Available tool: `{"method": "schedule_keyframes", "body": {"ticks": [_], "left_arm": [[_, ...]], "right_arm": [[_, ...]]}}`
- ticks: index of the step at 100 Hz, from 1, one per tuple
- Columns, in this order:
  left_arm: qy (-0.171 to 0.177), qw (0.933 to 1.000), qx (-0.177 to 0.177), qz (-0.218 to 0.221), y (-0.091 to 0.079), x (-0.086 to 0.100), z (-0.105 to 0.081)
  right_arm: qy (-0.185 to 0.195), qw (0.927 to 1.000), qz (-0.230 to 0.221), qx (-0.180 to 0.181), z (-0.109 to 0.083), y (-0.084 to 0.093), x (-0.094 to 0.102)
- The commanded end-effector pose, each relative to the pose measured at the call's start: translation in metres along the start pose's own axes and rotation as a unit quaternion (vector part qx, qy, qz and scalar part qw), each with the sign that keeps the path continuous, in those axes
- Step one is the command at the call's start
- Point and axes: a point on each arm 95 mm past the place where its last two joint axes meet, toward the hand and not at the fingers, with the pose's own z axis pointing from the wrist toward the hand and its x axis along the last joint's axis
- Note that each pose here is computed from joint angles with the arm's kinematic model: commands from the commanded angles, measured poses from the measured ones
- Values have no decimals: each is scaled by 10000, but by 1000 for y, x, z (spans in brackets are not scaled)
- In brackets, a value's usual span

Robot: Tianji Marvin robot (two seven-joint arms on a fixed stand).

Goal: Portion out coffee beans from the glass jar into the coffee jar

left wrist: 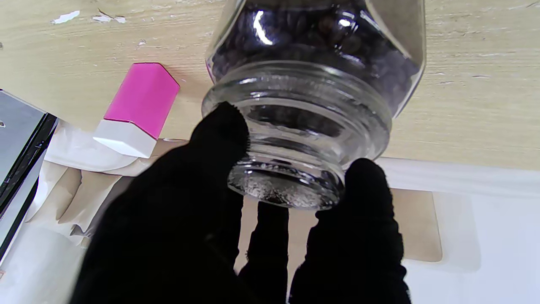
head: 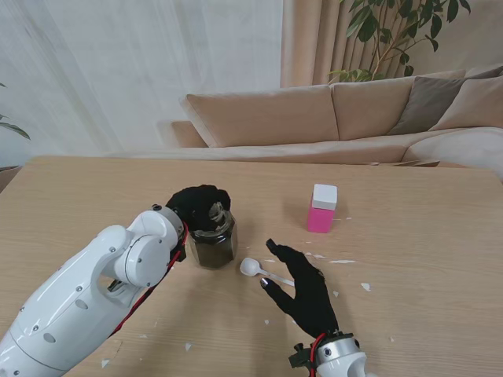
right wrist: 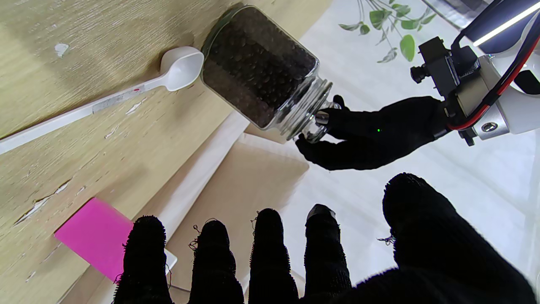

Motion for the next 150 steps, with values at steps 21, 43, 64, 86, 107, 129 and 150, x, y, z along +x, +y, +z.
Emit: {"method": "schedule_keyframes", "body": {"ticks": [21, 43, 64, 86, 107, 129, 150], "left_arm": [[169, 9998, 62, 24, -12, 10, -5], [171, 9998, 117, 33, -17, 11, -6], [96, 9997, 235, 47, -23, 3, -8], [-98, 9992, 371, 61, -27, -17, -11], [-379, 9976, 586, 21, -30, -48, -19], [-755, 9943, 757, -58, -23, -86, -29], [-1194, 9896, 792, -150, 3, -122, -35]], "right_arm": [[0, 10000, 61, 68, -2, -3, 2], [-1, 10000, 63, 63, -2, -3, 2], [2, 10000, 64, 74, -2, -3, 2], [2, 10000, 55, 72, -2, -3, 2], [-1, 10000, 42, 72, -1, -3, 3], [13, 10000, 19, 64, -1, -4, 3], [16, 10000, 11, 51, -1, -4, 4]]}}
